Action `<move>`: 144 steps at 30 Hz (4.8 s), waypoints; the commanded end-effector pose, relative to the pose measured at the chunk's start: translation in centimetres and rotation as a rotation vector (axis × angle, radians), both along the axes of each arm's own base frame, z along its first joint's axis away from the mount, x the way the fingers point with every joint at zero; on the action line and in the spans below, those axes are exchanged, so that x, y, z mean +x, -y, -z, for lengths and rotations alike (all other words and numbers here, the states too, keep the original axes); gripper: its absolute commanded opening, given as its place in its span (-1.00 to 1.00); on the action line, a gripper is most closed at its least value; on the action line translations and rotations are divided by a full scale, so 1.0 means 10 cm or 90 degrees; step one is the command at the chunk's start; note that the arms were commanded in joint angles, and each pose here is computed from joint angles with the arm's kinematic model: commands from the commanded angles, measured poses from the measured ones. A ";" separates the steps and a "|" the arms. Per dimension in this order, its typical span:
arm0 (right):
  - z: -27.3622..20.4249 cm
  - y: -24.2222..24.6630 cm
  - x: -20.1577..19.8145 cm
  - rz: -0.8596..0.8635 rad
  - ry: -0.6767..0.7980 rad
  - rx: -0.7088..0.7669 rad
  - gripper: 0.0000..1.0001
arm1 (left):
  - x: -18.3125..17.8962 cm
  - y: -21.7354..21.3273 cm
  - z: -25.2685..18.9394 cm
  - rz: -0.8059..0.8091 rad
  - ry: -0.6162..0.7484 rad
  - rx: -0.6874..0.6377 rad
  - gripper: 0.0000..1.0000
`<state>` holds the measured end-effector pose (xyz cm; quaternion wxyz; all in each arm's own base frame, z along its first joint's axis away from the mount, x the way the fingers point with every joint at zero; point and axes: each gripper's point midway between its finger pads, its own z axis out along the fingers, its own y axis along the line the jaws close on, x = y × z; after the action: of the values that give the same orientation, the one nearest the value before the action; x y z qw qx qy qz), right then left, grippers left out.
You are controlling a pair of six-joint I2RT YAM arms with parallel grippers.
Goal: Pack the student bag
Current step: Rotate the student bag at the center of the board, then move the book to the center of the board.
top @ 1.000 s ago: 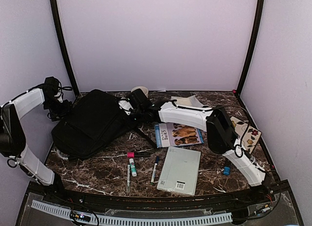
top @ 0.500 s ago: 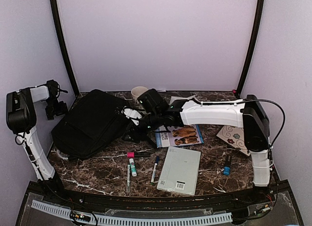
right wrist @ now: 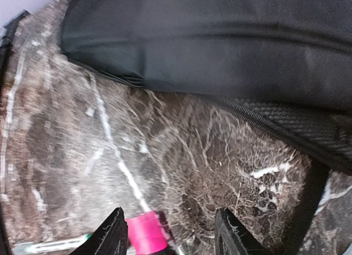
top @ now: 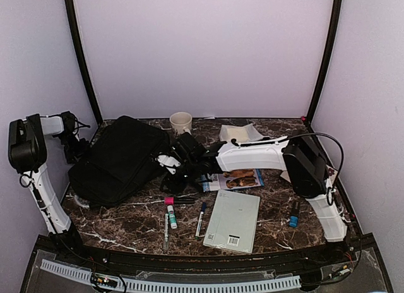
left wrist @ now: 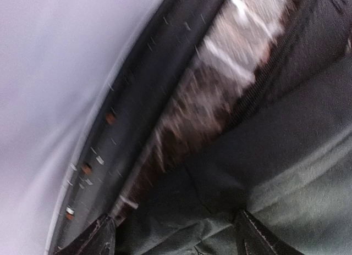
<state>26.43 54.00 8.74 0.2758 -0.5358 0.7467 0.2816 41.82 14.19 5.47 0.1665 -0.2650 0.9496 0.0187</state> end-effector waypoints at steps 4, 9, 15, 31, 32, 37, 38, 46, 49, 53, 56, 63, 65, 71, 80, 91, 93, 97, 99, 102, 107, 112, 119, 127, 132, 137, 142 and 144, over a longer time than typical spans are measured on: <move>0.17 -0.21 0.46 0.085 0.023 -0.021 0.07 | -0.62 0.69 -0.12 0.042 -0.028 -0.137 0.51; 0.31 -0.31 0.78 0.121 0.047 -0.024 0.07 | -0.95 0.89 -0.13 0.024 -0.036 -0.162 0.50; 0.54 -0.37 0.95 0.138 0.046 -0.026 0.07 | -1.28 1.18 -0.13 0.030 -0.038 -0.192 0.49; 0.09 -0.57 1.31 0.168 0.166 0.046 0.19 | -1.91 1.65 -0.45 0.043 0.005 -0.232 0.46; 0.01 -0.56 1.29 0.166 0.165 0.048 0.19 | -1.92 1.63 -0.53 0.046 0.006 -0.222 0.46; -0.48 -0.43 1.17 0.161 0.162 0.065 0.22 | -1.94 1.54 -0.87 0.053 0.030 -0.178 0.45; -0.56 -0.40 1.15 0.161 0.163 0.072 0.24 | -1.97 1.54 -0.91 0.046 0.028 -0.177 0.45; -1.00 -0.22 0.76 0.097 0.122 0.101 0.30 | -1.97 1.60 -0.97 0.043 0.066 -0.189 0.46; -1.06 -0.06 0.57 0.065 0.116 0.093 0.30 | -2.08 1.59 -0.92 0.046 0.052 -0.177 0.49; -1.15 0.30 0.28 0.013 0.130 0.073 0.30 | -2.14 1.63 -0.90 0.050 0.081 -0.192 0.55; -1.17 0.59 0.06 -0.031 0.141 0.058 0.30 | -2.06 1.76 -0.99 0.092 0.139 -0.224 0.51; -1.08 1.42 -0.08 -0.063 0.128 0.013 0.31 | -1.81 2.14 -1.61 0.213 0.268 -0.302 0.44; -1.07 1.70 -0.02 -0.047 0.088 0.020 0.31 | -1.74 2.34 -1.80 0.256 0.302 -0.350 0.45; -1.12 2.43 0.10 0.012 0.021 0.037 0.27 | -1.62 3.01 -2.23 0.369 0.338 -0.466 0.29; -1.19 3.18 0.23 0.164 -0.035 0.056 0.26 | -1.66 4.10 -1.98 0.520 0.264 -0.437 0.32; -0.68 3.44 -0.08 0.117 -0.054 -0.001 0.17 | -2.12 5.41 -1.07 0.684 0.118 -0.441 0.42; -0.58 3.44 -0.13 0.113 -0.065 -0.004 0.06 | -2.13 5.51 -0.84 0.677 0.084 -0.433 0.43; -0.43 3.36 -0.34 0.069 -0.110 0.003 -0.19 | -2.21 5.62 -0.52 0.671 0.037 -0.434 0.42; -0.34 3.32 -0.47 0.040 -0.128 -0.003 -0.25 | -2.26 5.62 -0.39 0.669 0.011 -0.433 0.41; -0.14 3.26 -0.61 0.008 -0.130 -0.029 -0.34 | -2.28 5.60 -0.25 0.662 -0.010 -0.430 0.41; 0.08 3.14 -0.84 -0.056 -0.159 -0.063 -0.44 | -2.32 5.70 -0.12 0.658 -0.038 -0.463 0.41; 0.20 3.11 -0.94 -0.074 -0.175 -0.077 -0.52 | -2.30 5.70 0.01 0.628 -0.056 -0.454 0.42; 0.39 3.08 -0.96 -0.075 -0.190 -0.112 -0.61 | -2.35 5.64 0.15 0.587 -0.099 -0.449 0.47; 0.60 3.14 -0.86 -0.036 -0.187 -0.162 -0.69 | -2.48 5.56 0.29 0.557 -0.155 -0.459 0.49; 0.69 3.15 -0.81 -0.020 -0.196 -0.186 -0.69 | -2.52 5.71 0.24 0.561 -0.159 -0.520 0.47; 0.68 3.14 -0.74 -0.003 -0.186 -0.187 -0.70 | -2.40 5.91 -0.01 0.637 -0.083 -0.487 0.40; 0.67 3.12 -0.64 0.020 -0.168 -0.187 -0.68 | -2.28 6.10 -0.24 0.670 -0.022 -0.495 0.38; 0.69 3.12 -0.65 0.021 -0.179 -0.190 -0.67 | -2.24 6.15 -0.31 0.671 -0.007 -0.496 0.37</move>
<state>17.83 22.80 3.17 0.0695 -0.5144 0.8070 0.2815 17.93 -43.90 4.63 -0.0242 0.1531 0.9209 -0.3577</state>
